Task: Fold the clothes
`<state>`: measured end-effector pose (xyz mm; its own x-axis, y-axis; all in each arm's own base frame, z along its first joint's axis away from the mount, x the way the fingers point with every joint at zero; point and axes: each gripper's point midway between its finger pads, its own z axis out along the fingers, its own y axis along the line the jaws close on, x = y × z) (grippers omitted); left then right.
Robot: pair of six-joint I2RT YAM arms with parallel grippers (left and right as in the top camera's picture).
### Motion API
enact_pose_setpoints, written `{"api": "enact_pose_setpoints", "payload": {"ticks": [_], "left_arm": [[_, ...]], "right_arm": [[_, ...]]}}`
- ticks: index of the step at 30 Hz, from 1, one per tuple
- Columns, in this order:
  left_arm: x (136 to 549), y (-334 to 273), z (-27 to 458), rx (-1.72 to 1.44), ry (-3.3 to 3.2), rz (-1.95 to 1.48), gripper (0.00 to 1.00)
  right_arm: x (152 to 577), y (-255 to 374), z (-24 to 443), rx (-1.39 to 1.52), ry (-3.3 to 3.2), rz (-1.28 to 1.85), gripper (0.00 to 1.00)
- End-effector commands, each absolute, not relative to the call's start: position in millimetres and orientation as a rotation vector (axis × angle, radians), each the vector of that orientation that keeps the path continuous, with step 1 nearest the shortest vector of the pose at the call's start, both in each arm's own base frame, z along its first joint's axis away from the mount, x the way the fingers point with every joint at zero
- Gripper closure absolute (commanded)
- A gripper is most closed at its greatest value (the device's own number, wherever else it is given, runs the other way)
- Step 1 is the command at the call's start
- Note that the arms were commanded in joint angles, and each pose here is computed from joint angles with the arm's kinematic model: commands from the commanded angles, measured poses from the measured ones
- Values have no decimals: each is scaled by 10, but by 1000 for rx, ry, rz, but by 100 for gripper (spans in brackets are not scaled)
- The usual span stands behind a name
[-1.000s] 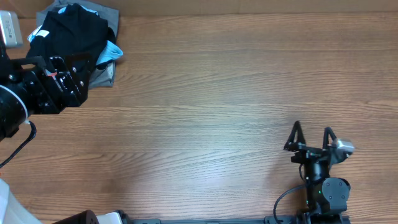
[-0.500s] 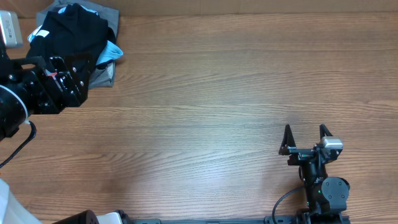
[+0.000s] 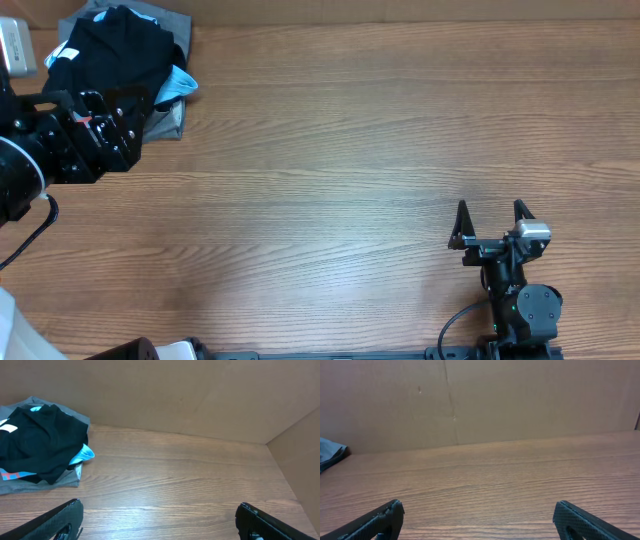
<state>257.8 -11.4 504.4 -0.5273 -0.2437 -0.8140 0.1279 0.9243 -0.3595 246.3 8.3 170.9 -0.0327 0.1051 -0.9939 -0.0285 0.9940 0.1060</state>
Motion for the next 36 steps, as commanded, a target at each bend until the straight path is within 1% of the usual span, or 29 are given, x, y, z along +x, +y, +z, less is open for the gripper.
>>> {"api": "enact_pose_setpoints", "payload": {"ticks": [1, 20, 25, 30, 36], "left_arm": [[2567, -138, 5056, -50, 2069, -463, 1], [2564, -106, 5051, -51, 2071, -433, 0], [2454, -104, 5053, -59, 2067, -390, 0], [2367, -232, 4963, 51, 2055, -355, 0], [2147, -349, 4621, 102, 2023, -338, 0]], "right_arm": [[2464, 79, 1696, 54, 1595, 102, 0], [2464, 79, 1696, 54, 1595, 102, 0], [2464, 79, 1696, 54, 1595, 102, 0], [2464, 79, 1696, 54, 1595, 102, 0], [2464, 79, 1696, 54, 1595, 102, 0]]}}
